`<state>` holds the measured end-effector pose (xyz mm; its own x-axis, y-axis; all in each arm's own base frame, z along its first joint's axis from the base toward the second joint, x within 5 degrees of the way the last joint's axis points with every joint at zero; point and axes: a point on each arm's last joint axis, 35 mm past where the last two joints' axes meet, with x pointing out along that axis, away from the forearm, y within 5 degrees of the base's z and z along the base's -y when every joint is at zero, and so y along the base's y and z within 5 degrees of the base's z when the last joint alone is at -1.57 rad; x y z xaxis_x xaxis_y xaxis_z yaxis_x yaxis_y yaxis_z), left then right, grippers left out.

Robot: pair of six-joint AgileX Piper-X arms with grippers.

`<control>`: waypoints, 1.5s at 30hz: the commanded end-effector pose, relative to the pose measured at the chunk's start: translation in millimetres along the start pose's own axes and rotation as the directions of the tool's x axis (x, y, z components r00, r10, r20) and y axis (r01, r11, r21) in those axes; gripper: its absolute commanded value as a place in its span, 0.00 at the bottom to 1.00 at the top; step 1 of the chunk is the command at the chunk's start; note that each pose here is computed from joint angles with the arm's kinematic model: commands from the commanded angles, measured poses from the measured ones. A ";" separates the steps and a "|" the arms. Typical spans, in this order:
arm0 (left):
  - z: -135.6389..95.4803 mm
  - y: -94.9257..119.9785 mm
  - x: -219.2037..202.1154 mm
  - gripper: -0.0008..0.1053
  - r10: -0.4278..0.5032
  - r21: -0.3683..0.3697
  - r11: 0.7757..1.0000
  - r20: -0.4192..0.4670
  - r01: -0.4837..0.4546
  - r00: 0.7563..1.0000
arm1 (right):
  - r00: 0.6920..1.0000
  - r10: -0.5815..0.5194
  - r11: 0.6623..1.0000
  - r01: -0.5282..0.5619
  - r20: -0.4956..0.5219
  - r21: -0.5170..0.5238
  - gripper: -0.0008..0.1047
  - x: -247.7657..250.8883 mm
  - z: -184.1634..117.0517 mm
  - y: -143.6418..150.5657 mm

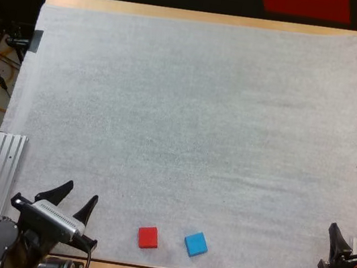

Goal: Stack red cube on blue cube

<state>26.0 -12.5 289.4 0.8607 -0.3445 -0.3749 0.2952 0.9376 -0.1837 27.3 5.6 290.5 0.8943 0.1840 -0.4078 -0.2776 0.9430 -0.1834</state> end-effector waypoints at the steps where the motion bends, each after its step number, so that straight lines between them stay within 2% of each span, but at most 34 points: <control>1: 2.5 0.3 1.5 0.50 -0.008 -0.004 1.000 0.005 0.008 1.000 | 1.000 0.000 1.000 0.000 0.000 0.001 0.62 -0.8 1.8 -0.4; 5: 2.5 0.3 1.5 0.50 -0.008 -0.010 1.000 0.005 0.008 1.000 | 1.000 0.014 1.000 -0.014 0.003 -0.019 0.62 -0.9 1.9 0.1; 9: 5.3 -1.0 -1.4 0.50 -0.011 -0.079 0.997 0.015 0.012 1.000 | 0.998 0.065 0.993 -0.062 0.024 -0.096 0.62 -2.9 4.3 1.6; 11: 7.9 -3.1 -5.1 0.50 -0.026 -0.070 0.997 0.019 0.027 0.999 | 0.998 0.066 0.992 -0.063 0.020 -0.113 0.62 -3.2 8.1 0.8; 13: 10.9 -5.3 -9.8 0.50 -0.039 -0.052 0.998 0.022 0.040 0.999 | 0.997 0.076 0.990 -0.074 0.011 -0.117 0.62 -2.9 14.8 -0.3; 19: 23.6 -13.0 -37.5 0.50 -0.059 0.099 0.993 0.026 0.056 0.998 | 0.973 0.228 0.964 -0.228 -0.016 -0.133 0.62 4.7 44.1 -1.1; 22: 36.2 -13.8 -39.8 0.50 -0.086 0.153 0.984 -0.037 0.091 0.996 | 0.955 0.295 0.946 -0.297 -0.034 -0.127 0.62 10.7 58.7 -1.8; 25: 50.2 -14.9 -39.6 0.50 -0.108 0.227 0.965 -0.119 0.133 0.987 | 0.938 0.343 0.929 -0.346 -0.044 -0.129 0.62 15.9 72.6 -3.0; 28: 60.7 -17.9 -40.2 0.50 -0.168 0.276 0.934 -0.225 0.228 0.960 | 0.927 0.371 0.913 -0.374 -0.049 -0.162 0.62 19.3 86.7 -4.3; 31: 70.3 -21.3 -44.0 0.50 -0.227 0.317 0.893 -0.298 0.321 0.927 | 0.909 0.414 0.883 -0.416 -0.057 -0.216 0.62 23.0 100.0 -2.1; 33: 76.5 -24.1 -45.5 0.50 -0.274 0.336 0.857 -0.345 0.390 0.898 | 0.890 0.451 0.852 -0.453 -0.070 -0.263 0.62 27.2 111.2 1.7; 34: 77.7 -24.6 -45.6 0.50 -0.280 0.338 0.852 -0.353 0.400 0.893 | 0.887 0.457 0.846 -0.458 -0.073 -0.271 0.62 27.9 113.0 2.4; 36: 76.9 -25.5 -45.5 0.50 -0.299 0.353 0.818 -0.414 0.455 0.860 | 0.870 0.485 0.813 -0.487 -0.091 -0.319 0.62 32.8 122.5 7.8; 39: 72.8 -25.5 -44.5 0.50 -0.307 0.348 0.792 -0.482 0.501 0.820 | 0.844 0.521 0.766 -0.528 -0.125 -0.367 0.62 42.1 132.7 16.0; 43: 71.6 -25.5 -44.9 0.50 -0.316 0.340 0.785 -0.498 0.517 0.807 | 0.812 0.559 0.713 -0.574 -0.167 -0.403 0.62 52.6 138.3 27.0; 45: 71.4 -26.4 -45.4 0.50 -0.340 0.328 0.775 -0.504 0.540 0.794 | 0.787 0.584 0.672 -0.605 -0.197 -0.426 0.62 58.9 139.3 34.9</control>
<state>9.4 -18.0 375.5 0.3892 -0.6074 -0.6925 0.8188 0.5725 -0.0419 119.4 87.2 380.4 0.4690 0.6318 -0.6171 -0.8762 0.4208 -0.2352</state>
